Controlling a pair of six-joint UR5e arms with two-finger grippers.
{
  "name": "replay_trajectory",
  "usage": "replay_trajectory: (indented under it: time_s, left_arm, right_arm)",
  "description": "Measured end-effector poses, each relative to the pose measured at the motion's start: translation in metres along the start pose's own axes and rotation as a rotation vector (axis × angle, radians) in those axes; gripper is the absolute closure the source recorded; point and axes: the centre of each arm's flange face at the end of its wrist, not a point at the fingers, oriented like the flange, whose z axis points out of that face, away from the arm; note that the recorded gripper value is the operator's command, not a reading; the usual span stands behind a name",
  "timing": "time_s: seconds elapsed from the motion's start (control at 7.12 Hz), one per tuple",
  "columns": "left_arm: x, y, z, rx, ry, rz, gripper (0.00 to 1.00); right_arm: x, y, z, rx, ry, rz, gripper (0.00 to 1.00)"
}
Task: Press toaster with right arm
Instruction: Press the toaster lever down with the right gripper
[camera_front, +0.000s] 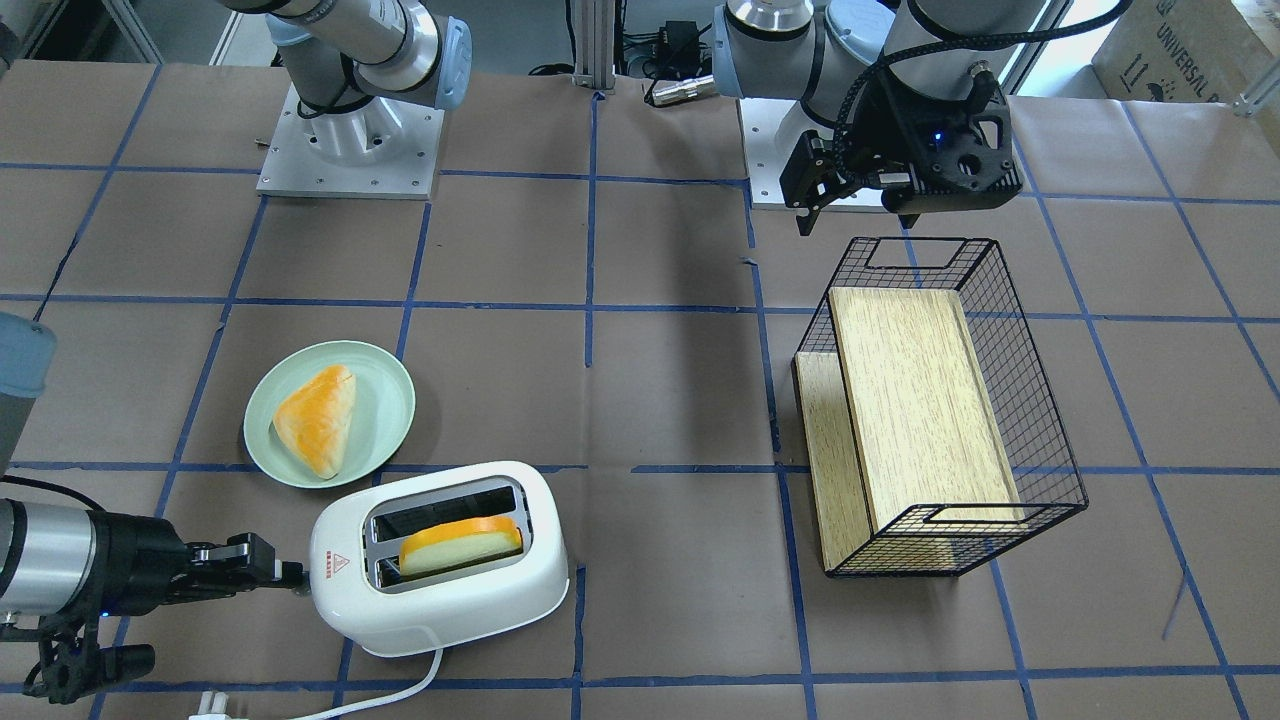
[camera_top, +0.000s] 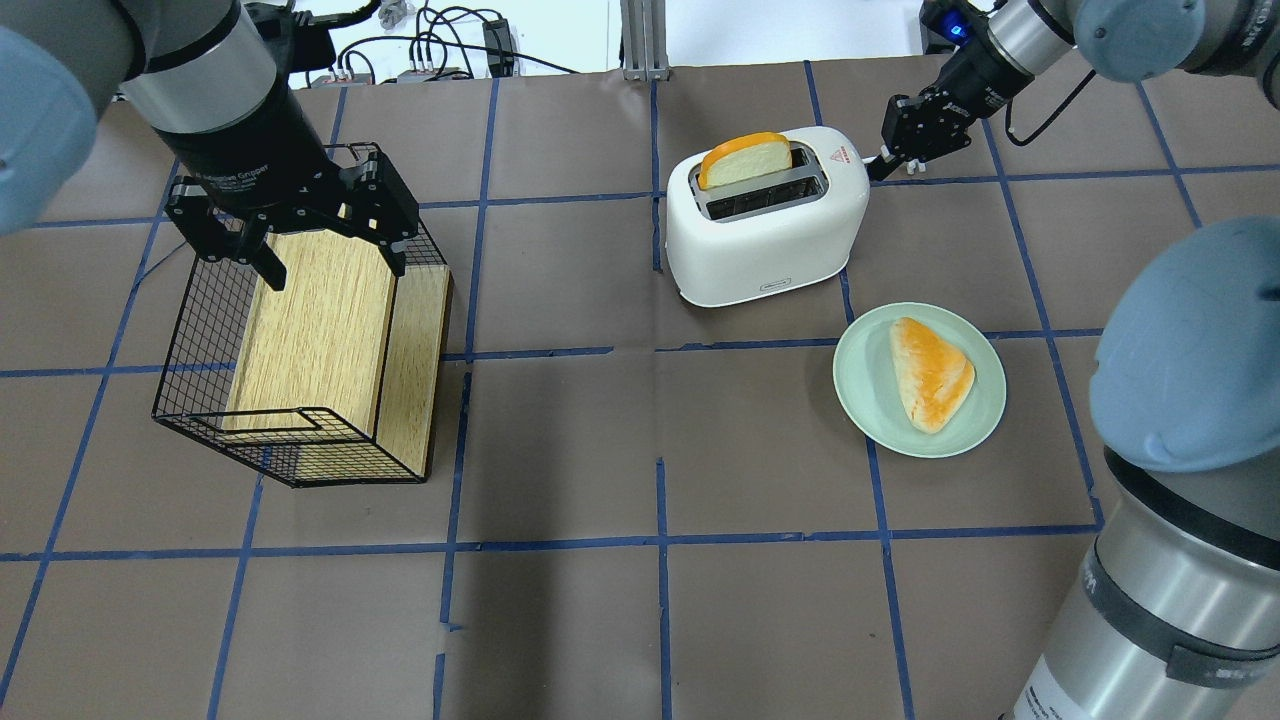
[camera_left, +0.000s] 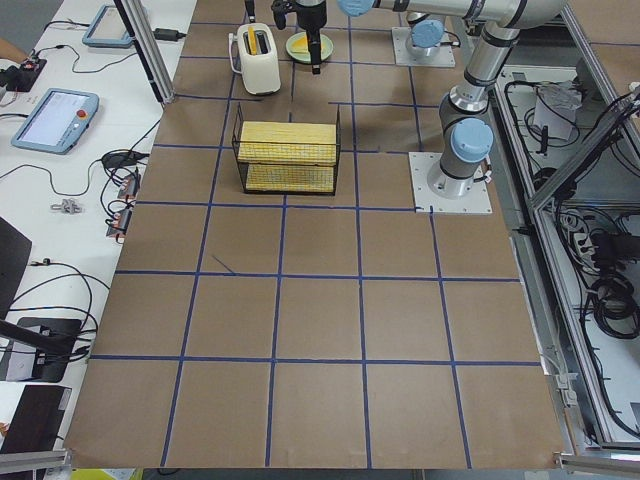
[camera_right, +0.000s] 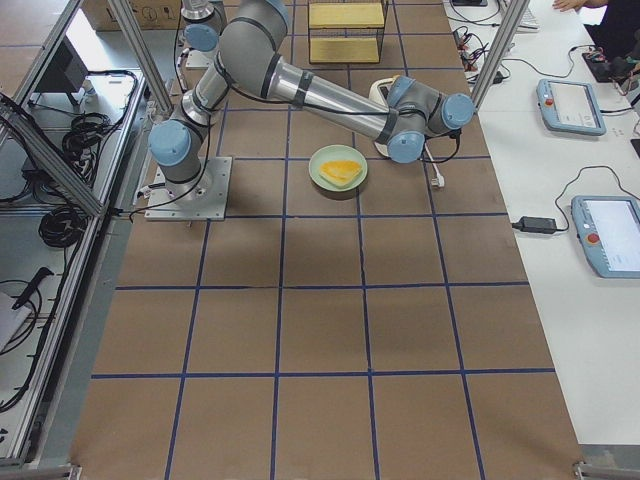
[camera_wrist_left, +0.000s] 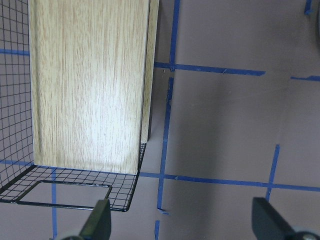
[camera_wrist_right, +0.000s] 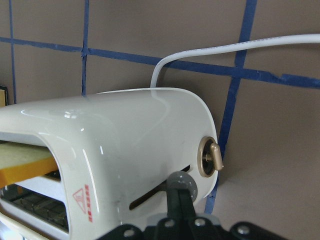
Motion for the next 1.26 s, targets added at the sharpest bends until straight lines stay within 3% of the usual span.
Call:
replay_trajectory:
  time_s: [1.26]
  left_arm:
    - [0.0,0.0,0.0,-0.001,0.0,0.0,0.0]
  right_arm:
    - [0.018,-0.006,0.023,-0.024,-0.011,0.014,0.97]
